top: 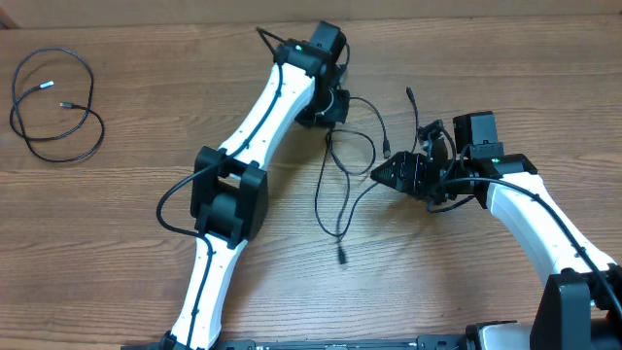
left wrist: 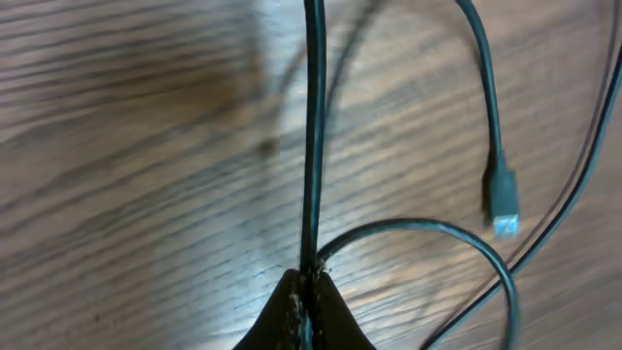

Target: Untangle cables

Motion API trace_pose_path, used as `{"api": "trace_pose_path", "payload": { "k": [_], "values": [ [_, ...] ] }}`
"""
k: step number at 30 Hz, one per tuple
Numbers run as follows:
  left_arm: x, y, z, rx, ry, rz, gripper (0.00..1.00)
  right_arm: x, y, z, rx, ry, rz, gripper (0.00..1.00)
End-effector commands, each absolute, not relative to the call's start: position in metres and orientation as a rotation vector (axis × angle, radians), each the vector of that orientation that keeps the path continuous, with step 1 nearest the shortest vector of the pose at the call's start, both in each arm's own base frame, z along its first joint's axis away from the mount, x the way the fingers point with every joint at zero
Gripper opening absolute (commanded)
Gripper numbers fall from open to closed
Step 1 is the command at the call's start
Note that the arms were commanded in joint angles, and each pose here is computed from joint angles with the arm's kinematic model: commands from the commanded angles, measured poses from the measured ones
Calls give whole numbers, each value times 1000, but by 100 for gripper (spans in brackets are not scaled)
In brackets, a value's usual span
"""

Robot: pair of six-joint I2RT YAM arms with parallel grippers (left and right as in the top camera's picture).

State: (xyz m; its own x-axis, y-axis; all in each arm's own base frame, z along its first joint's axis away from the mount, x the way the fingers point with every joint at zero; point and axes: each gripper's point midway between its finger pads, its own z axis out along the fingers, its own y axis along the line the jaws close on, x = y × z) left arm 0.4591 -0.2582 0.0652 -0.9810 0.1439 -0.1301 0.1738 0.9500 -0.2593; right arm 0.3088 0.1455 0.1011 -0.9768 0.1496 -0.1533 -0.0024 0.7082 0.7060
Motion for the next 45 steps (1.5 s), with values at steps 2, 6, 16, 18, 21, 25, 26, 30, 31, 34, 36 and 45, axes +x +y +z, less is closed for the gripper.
{"api": "trace_pose_path", "payload": {
  "k": [2,6,16,18,21,25,26,30,31,34,36,45],
  "values": [
    [474,-247,74,-123,3004,-512,4,309,157,124,154,2667,1271,61],
    [478,-241,78,-307,3016,-624,4,310,156,123,254,2684,1277,61],
    [475,-259,117,-373,2976,-1273,4,324,166,106,-135,2613,975,62],
    [474,-263,125,-362,2957,-1371,4,324,176,102,-203,2596,934,61],
    [473,-265,128,-356,2950,-1405,4,321,183,92,-249,2604,843,55],
    [476,-265,129,-325,2931,-1398,4,314,189,81,-283,2642,773,53],
    [478,-263,126,-301,2930,-1367,4,314,189,80,-285,2646,760,54],
    [484,-239,98,-310,2987,-994,4,314,190,78,-286,2650,756,58],
    [485,-230,90,-318,3001,-867,4,314,190,78,-286,2650,756,59],
    [487,-215,76,-179,3004,-592,6,314,190,78,-286,2650,755,64],
    [487,-213,72,-21,2988,-478,17,314,190,78,-286,2650,755,66],
    [477,-227,61,99,2978,-242,31,314,190,78,-286,2650,756,67]
  ]
}}
